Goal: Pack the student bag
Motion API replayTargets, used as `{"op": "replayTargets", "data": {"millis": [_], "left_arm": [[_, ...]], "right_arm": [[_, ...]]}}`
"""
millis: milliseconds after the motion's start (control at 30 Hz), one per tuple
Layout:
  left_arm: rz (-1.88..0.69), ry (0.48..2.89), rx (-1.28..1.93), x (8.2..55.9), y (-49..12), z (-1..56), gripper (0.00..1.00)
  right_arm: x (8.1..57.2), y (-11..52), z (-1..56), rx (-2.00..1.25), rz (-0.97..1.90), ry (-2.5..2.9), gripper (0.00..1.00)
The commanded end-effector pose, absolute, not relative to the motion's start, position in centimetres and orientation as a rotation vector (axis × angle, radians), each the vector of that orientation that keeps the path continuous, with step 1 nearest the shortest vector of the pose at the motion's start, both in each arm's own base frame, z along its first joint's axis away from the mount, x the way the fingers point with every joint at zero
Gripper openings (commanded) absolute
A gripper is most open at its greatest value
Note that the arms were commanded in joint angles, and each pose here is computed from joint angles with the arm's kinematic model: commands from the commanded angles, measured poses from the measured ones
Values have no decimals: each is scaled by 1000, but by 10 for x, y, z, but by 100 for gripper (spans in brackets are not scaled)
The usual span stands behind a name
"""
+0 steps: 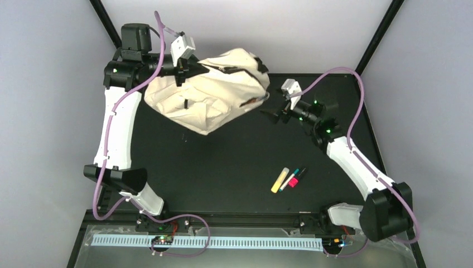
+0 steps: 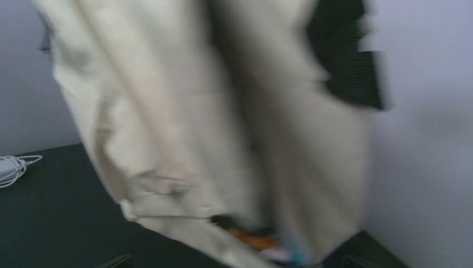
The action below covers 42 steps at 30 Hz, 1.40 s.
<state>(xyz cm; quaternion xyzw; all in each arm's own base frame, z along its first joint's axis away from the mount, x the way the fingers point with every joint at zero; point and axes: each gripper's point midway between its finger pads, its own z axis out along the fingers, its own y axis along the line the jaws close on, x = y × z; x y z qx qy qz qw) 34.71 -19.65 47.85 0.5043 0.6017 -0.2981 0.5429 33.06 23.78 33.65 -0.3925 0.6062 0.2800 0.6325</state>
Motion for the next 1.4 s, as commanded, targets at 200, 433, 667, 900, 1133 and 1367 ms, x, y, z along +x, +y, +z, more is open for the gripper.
{"op": "replayTargets", "data": {"millis": [200, 433, 667, 900, 1133, 1367], "left_arm": [[-1010, 1299, 1221, 314, -211, 489, 1], [-1072, 1266, 1289, 295, -216, 475, 1], [-1048, 1302, 1302, 286, -213, 461, 2], [-787, 1502, 1437, 288, -197, 375, 10], [-726, 1519, 1692, 238, -188, 327, 83], [-755, 1482, 1597, 221, -192, 394, 99]], "right_arm": [[358, 242, 286, -936, 835, 1485, 99], [326, 275, 288, -1122, 980, 1379, 84], [324, 278, 300, -1155, 996, 1348, 3], [319, 268, 353, -1210, 748, 1181, 1], [298, 270, 384, -1300, 667, 991, 1], [293, 272, 376, -1347, 657, 991, 1]]}}
